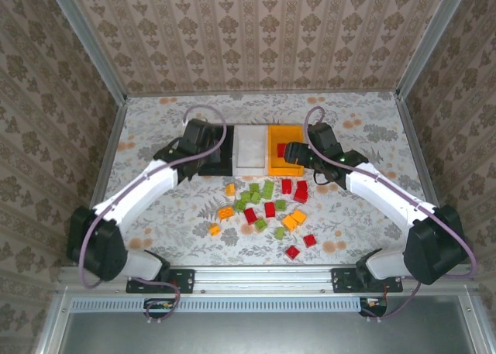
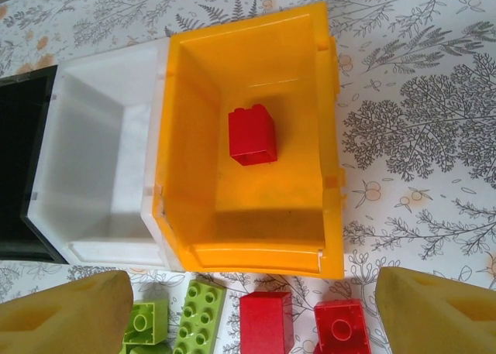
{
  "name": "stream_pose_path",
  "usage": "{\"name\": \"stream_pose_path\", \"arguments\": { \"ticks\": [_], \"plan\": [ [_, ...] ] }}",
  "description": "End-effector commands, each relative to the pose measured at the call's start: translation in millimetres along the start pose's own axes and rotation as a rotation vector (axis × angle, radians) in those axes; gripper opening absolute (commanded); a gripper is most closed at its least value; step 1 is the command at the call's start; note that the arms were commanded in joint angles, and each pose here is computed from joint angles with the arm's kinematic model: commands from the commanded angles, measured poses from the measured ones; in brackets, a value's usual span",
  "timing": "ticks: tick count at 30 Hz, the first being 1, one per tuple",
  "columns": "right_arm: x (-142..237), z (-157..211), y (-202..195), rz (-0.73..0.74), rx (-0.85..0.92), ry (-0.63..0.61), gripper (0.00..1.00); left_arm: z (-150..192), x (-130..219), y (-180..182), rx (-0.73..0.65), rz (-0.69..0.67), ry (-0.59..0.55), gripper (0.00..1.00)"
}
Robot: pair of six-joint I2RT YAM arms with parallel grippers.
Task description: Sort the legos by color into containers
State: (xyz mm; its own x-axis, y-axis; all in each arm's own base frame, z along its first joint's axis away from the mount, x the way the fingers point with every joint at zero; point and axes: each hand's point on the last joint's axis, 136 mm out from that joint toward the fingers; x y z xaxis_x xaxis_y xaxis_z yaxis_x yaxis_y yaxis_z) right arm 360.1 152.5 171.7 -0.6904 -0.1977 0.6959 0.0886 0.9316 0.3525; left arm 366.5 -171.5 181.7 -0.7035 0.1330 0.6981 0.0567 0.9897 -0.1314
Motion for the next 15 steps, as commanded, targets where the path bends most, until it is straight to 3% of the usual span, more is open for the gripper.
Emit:
{"name": "stream_pose_path", "arguments": {
  "ticks": [1, 5, 9, 15],
  "plan": [
    [8, -6, -3, -0.006, -0.034, -0.035, 0.83, -11, -31, 11, -0.049, -0.081, 0.026, 0.27],
    [9, -3, -7, -0.002, -0.038, -0.030, 0.83, -26, -61, 7, -0.048, -0.102, 0.049, 0.29],
    [12, -1, -9, -0.006, -0.041, -0.027, 0.83, -29, -82, 4, -0.064, -0.126, 0.082, 0.38],
    [17, 1, -13, 0.000, -0.038, -0.023, 0.85, -41, -72, -9, -0.049, -0.088, 0.057, 0.68]
  ]
}}
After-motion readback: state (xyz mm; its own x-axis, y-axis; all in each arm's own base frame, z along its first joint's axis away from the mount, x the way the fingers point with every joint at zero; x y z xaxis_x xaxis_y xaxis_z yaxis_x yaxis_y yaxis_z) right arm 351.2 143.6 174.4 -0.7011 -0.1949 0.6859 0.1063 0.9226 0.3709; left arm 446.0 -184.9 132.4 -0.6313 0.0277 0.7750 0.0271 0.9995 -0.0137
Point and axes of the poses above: each hand's point on the last joint's axis, 136 mm out from that joint toward the fingers, its own x axis back along the fingers, its own y axis along the line the jaws close on, z = x × y, and after that the axes turned 3 degrees about -x, right-handed
